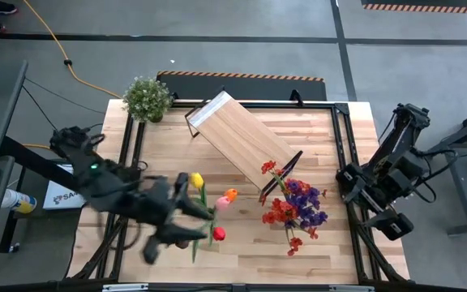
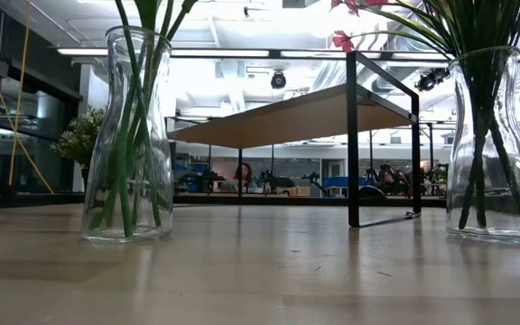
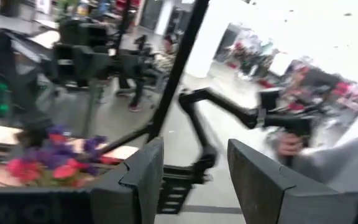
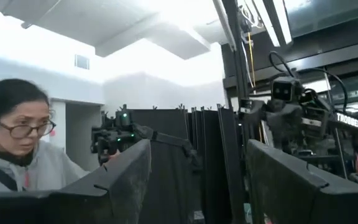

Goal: Pick and place flowers into a vace then onto a shelf
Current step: Put the left transparent flower vase on the shelf

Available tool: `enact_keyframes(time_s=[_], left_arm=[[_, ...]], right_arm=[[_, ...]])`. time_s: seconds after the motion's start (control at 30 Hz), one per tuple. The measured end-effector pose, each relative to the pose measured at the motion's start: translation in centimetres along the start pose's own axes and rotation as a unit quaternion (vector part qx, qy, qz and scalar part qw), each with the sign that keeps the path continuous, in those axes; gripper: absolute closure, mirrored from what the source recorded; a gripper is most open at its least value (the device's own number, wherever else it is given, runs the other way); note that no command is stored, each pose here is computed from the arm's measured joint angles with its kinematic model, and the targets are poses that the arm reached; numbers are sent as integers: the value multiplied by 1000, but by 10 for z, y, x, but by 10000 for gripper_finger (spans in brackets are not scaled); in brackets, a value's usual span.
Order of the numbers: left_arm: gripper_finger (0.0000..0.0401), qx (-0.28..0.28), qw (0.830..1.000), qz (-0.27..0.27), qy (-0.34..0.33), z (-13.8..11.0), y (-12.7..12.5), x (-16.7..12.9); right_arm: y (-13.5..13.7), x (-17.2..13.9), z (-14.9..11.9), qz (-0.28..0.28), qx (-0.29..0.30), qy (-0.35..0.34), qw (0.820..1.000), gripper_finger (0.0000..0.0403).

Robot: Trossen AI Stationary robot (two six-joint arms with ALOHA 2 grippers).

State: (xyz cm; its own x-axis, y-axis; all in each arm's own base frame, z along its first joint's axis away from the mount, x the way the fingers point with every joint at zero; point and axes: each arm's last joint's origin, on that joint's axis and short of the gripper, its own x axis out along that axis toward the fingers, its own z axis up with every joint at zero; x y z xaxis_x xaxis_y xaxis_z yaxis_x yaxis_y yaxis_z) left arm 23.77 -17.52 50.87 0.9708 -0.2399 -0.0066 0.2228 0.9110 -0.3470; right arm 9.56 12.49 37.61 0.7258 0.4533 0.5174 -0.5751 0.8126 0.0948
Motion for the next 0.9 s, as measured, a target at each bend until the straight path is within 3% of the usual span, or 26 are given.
enact_keyframes(time_s=[0.17,0.37,0.73,0.9], left_arm=[[190,-42,999,-27,-4,-1,-26,-27],[190,-107,993,-40,19,-20,-63,-51],[190,-193,972,-51,125,-93,-123,-57],[190,-220,963,-19,158,-128,-137,-51]], right_arm=[[0,0,0,0,5,-1,1000,148],[0,0,0,0,5,-1,1000,146],[-3,0,5,-36,16,-22,999,147],[-3,0,6,-48,18,-25,998,147]])
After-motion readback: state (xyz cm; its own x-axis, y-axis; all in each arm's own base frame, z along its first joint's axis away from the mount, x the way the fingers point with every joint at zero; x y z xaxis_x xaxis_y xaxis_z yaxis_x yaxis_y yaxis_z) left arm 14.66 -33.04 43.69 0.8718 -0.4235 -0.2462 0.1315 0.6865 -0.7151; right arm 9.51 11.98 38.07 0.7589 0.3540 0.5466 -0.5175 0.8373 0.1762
